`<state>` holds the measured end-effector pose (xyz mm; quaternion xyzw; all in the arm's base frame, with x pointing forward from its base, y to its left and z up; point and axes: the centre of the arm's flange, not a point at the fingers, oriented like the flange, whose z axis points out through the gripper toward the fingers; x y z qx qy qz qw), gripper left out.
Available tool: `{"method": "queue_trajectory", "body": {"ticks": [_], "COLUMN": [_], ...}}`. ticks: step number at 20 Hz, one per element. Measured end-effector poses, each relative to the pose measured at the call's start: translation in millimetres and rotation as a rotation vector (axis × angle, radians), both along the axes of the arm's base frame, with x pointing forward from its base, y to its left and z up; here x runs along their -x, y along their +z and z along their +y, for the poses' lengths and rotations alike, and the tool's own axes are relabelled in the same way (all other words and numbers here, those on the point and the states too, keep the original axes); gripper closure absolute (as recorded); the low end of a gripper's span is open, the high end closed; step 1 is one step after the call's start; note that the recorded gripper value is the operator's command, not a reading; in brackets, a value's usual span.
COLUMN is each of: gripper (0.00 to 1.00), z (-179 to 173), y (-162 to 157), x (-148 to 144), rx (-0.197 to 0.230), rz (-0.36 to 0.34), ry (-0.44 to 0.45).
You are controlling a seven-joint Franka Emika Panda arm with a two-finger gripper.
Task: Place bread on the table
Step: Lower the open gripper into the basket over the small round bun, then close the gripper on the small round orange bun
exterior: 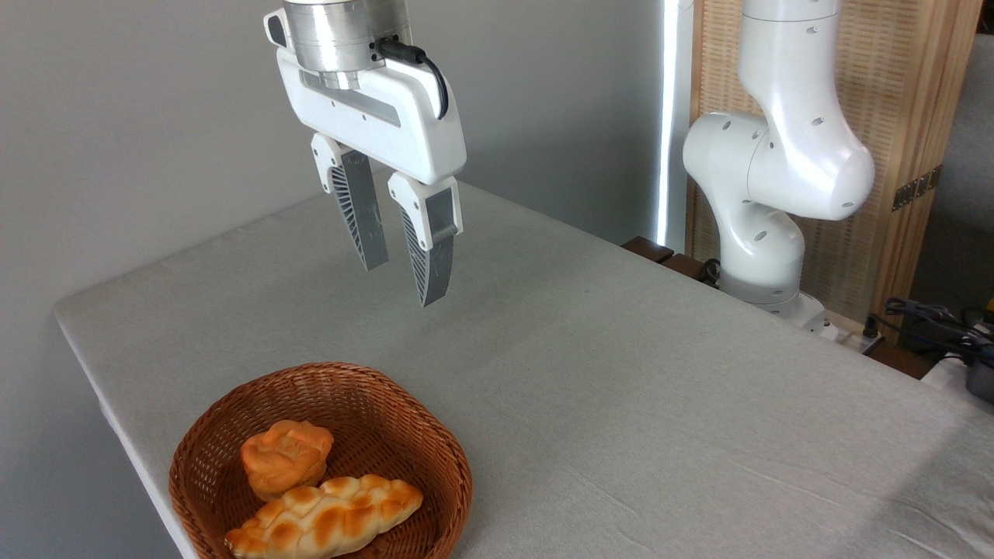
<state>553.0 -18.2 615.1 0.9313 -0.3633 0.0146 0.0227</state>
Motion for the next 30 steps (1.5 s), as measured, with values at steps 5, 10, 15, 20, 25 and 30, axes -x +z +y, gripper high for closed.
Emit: {"method": "queue_trajectory", "body": {"ticks": [5,10,15,20,25,30], "gripper": [0.0,0.0,0.0,0.0,0.0,0.0], "z": [7,9,3,-2,-33,-56], "y": [-1,0,-4,-59,-144,-175], "x": [-1,-1,-20,-49,-72,-83], "rx": [0.0,0.0,0.003,0.005,-0.014,-0.003], "rz": [0.001,-0.004,-0.11,-0.232,-0.283,-0.297], "ry": [0.013,0.016,0.012,0.01,-0.085,-0.144]}}
